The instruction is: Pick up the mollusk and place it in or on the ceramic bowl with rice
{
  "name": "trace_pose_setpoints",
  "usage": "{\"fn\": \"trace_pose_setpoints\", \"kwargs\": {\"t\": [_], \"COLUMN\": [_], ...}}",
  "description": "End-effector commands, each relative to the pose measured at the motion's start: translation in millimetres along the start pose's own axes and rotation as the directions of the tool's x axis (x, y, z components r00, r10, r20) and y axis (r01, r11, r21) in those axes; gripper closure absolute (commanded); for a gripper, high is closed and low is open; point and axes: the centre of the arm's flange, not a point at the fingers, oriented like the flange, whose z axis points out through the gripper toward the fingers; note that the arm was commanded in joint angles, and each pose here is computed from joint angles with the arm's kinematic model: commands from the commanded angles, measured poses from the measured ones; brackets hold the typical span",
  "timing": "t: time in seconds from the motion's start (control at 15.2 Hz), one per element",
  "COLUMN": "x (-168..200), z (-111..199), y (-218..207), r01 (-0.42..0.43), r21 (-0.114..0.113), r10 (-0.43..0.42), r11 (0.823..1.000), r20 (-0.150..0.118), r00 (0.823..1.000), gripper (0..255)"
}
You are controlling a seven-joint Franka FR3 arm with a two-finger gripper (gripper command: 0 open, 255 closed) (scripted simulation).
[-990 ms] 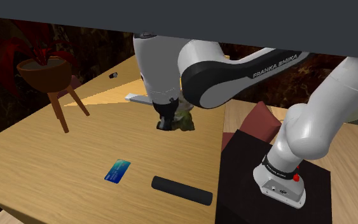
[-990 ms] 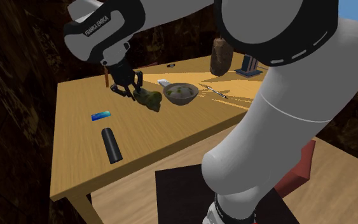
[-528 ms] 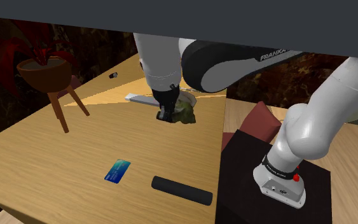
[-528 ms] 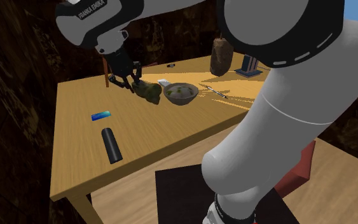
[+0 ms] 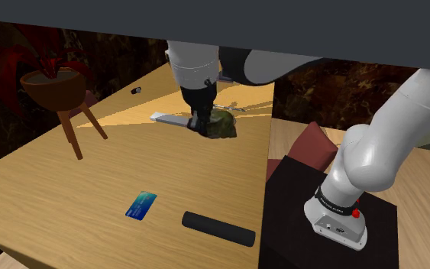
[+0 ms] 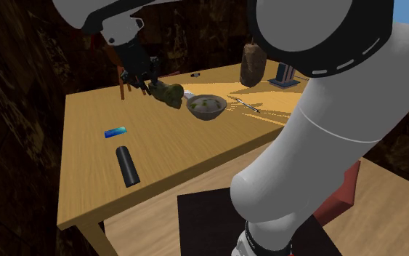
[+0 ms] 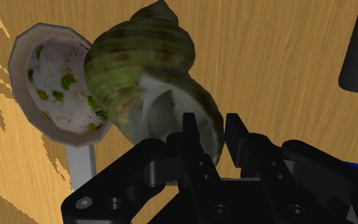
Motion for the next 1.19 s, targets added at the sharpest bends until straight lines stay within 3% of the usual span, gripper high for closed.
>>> {"fn": "trace_pose_setpoints", "kwargs": {"t": [0.0, 0.99, 1.12], "x": [0, 57, 59], "z": [-7, 31, 38], "y": [3, 189, 197], "r01": [0.000, 0.000, 0.000], "r21": [0.000, 0.000, 0.000], "r10": [0.000, 0.000, 0.000], "r11": [1.000, 1.000, 1.000], "r20": [0.000, 0.000, 0.000], "r00": [1.000, 1.000, 1.000], "gripper": [255, 255, 255]}}
